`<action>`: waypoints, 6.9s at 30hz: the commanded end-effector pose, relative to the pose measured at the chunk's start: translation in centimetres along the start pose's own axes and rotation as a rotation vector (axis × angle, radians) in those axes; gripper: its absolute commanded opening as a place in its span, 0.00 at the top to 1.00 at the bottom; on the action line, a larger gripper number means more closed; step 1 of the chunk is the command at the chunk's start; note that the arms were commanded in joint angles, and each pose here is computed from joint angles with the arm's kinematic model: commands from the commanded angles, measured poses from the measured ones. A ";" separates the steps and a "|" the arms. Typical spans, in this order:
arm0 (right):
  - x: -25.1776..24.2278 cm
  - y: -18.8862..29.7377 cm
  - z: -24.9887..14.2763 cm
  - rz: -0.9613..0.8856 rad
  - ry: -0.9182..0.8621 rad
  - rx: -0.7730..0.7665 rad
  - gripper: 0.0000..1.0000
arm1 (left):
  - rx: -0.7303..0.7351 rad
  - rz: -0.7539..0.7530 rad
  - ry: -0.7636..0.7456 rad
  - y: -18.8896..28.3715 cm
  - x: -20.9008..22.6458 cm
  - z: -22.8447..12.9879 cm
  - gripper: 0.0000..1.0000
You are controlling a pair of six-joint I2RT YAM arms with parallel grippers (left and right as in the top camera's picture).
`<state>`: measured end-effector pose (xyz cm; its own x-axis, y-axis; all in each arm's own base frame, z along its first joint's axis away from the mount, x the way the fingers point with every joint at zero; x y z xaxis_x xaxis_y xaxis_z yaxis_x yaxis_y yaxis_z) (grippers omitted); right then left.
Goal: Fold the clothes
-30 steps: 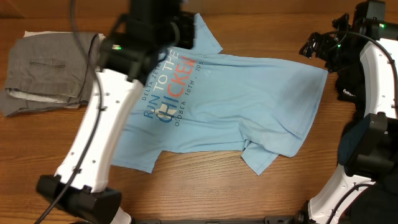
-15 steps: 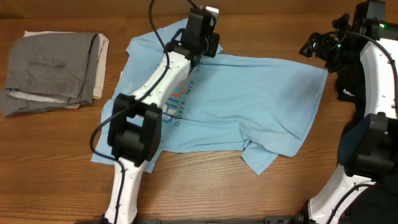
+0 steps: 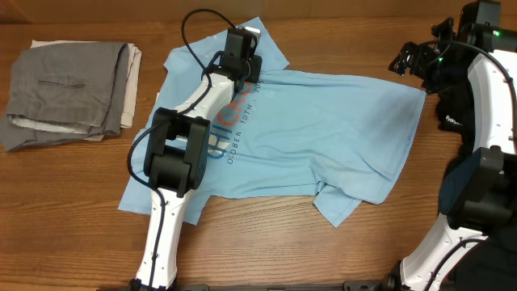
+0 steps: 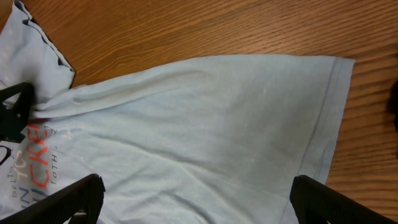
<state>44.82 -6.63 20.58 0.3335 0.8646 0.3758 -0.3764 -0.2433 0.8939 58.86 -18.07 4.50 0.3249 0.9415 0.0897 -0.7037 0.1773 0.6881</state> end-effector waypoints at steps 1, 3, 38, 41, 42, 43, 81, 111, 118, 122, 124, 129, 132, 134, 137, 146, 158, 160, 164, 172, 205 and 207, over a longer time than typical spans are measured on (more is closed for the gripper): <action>0.5 1.0 0.6 0.014 0.008 -0.035 0.00 | 0.046 0.015 -0.007 -2.4 0.9 -2.9 0.96; 0.5 1.0 0.6 0.014 0.008 -0.035 0.00 | 0.036 0.025 0.002 -3.7 1.6 -4.0 0.96; 0.5 1.0 0.6 0.014 0.008 -0.035 0.00 | 0.170 0.221 0.459 35.5 7.1 7.8 0.00; 0.5 1.0 0.6 0.014 0.008 -0.035 0.00 | 0.254 0.218 0.439 37.6 6.1 6.0 0.02; 0.5 1.0 0.6 0.014 0.008 -0.035 0.00 | 0.265 0.214 0.433 38.3 5.8 5.8 0.02; 0.5 1.0 0.6 0.014 0.008 -0.035 0.00 | 0.270 0.211 0.430 39.2 5.5 5.5 0.02; 2.5 12.7 -12.4 -0.040 -0.261 0.190 0.96 | 0.268 0.109 0.391 50.0 2.5 1.9 0.00; -2.1 -8.2 -31.3 -0.182 -0.365 0.383 0.96 | 0.502 0.187 0.370 38.4 2.8 1.7 0.00; -4.3 -8.0 -31.3 -0.408 -0.426 0.254 0.96 | 0.514 0.229 0.422 37.6 5.9 1.3 0.00; -4.6 -7.9 -31.4 -0.428 -0.454 0.247 0.96 | 0.520 0.245 0.448 37.7 7.7 0.9 0.00; -5.0 -7.9 -31.7 -0.448 -0.468 0.244 0.96 | 0.526 0.258 0.467 37.9 8.9 0.6 0.00; -7.8 -6.9 -31.7 -0.583 -0.724 0.181 0.96 | 0.531 0.252 0.542 38.2 11.6 -0.2 0.00; -9.2 -6.5 -31.0 -0.592 -0.816 0.170 0.96 | 0.531 0.252 0.582 38.4 12.9 -0.6 0.00; -10.8 -6.0 -30.1 -0.589 -0.883 0.162 0.96 | 0.531 0.267 0.611 38.7 14.0 -1.0 0.00; -13.3 -5.0 -28.9 -0.578 -0.948 0.155 0.96 | 0.531 0.281 0.630 38.9 14.9 -1.3 0.00; -17.7 -2.6 -28.5 -0.627 -1.013 0.157 0.96 | 0.528 0.129 0.594 38.7 13.6 -0.9 0.00; -15.6 0.8 -25.9 -0.583 -0.989 0.227 0.96 | 0.444 0.113 0.585 44.2 12.1 -0.5 0.00; -14.4 1.6 -25.0 -0.522 -0.936 0.257 0.96 | 0.387 0.094 0.582 46.5 11.3 -0.3 0.00; -11.0 1.3 -24.2 -0.338 -0.759 0.340 0.96 | 0.390 0.097 0.583 48.1 10.4 -1.8 0.00; -6.2 0.0 -26.1 -0.431 -0.526 0.392 0.80 | 0.459 0.108 0.668 45.1 9.9 -9.3 0.00; -15.1 -3.1 -30.2 -0.421 -0.937 0.354 0.34 | 0.628 0.024 0.748 36.7 8.8 -18.5 0.00; -15.4 -3.6 -30.5 -0.428 -0.957 0.340 0.33 | 0.628 0.025 0.747 36.7 8.8 -18.5 0.00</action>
<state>15.36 -5.81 4.92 0.9661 0.2499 -0.0650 0.1297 -0.2519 0.9590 24.27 2.00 17.35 -0.3354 0.9176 -0.2132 -0.1729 0.1625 0.9714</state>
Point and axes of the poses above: each gripper's point midway between its finger pads, its own y axis back along the fingers, its own x axis along the line the jaws close on, z = x × y, the point moved 5 cm from there along y, back along the fingers, and after that the axes turned 6 degrees about -y, right-handed, at the moved point
